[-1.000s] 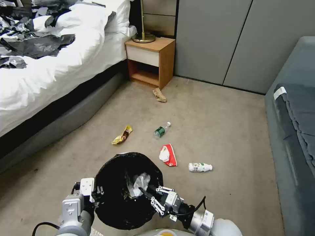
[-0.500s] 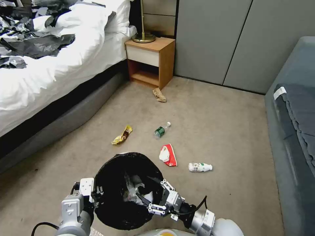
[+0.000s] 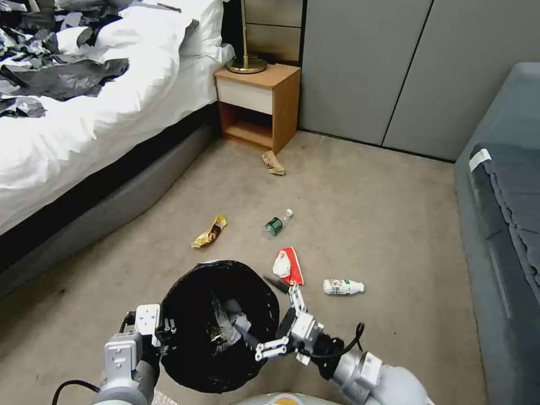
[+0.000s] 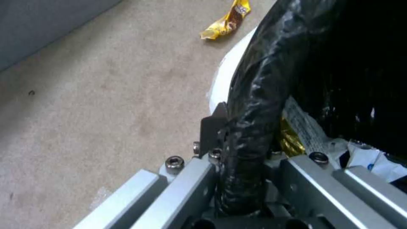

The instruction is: Pick up the trash bin, then pick up the garbage from the floor and place it into the trash bin.

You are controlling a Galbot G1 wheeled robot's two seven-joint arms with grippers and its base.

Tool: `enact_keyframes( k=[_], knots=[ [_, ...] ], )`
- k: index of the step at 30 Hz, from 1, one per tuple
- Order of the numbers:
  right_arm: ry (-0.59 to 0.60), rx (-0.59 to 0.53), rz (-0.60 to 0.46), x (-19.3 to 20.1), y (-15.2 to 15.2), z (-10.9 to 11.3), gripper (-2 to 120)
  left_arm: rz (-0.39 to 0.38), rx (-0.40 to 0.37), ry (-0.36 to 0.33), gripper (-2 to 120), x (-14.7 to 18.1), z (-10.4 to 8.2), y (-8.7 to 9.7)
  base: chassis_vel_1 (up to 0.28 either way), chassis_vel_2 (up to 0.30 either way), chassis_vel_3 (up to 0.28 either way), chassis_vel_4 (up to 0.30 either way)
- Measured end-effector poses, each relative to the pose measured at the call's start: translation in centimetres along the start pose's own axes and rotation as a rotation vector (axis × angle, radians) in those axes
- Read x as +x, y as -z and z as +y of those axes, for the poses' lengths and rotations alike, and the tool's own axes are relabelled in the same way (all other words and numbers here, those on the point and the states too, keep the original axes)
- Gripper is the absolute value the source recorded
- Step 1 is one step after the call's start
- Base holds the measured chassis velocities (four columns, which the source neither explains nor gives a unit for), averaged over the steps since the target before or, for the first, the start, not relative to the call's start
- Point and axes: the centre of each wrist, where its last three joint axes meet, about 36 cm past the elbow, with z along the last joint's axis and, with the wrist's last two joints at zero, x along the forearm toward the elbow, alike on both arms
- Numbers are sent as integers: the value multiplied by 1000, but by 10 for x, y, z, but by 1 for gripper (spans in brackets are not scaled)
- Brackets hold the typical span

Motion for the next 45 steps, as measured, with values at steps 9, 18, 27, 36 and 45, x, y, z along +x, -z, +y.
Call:
enact_keyframes(
  k=[9,18,27,36,45],
  knots=[
    [-351,84,-121,1,40,1,100,2,0,7,0,-2,4,0,0,0,0,0],
    [-600,86,-97,16,18,21,100,3,6,5,0,-6,5,-1,0,0,0,0],
    [-666,77,-50,30,-16,31,100,2,7,5,0,-7,7,0,0,0,0,0],
    [-676,83,-40,36,-26,30,100,3,6,3,0,-8,7,0,0,0,0,0],
    [-683,85,-39,38,-24,23,100,4,8,3,0,-8,6,0,0,0,0,0]
  ],
)
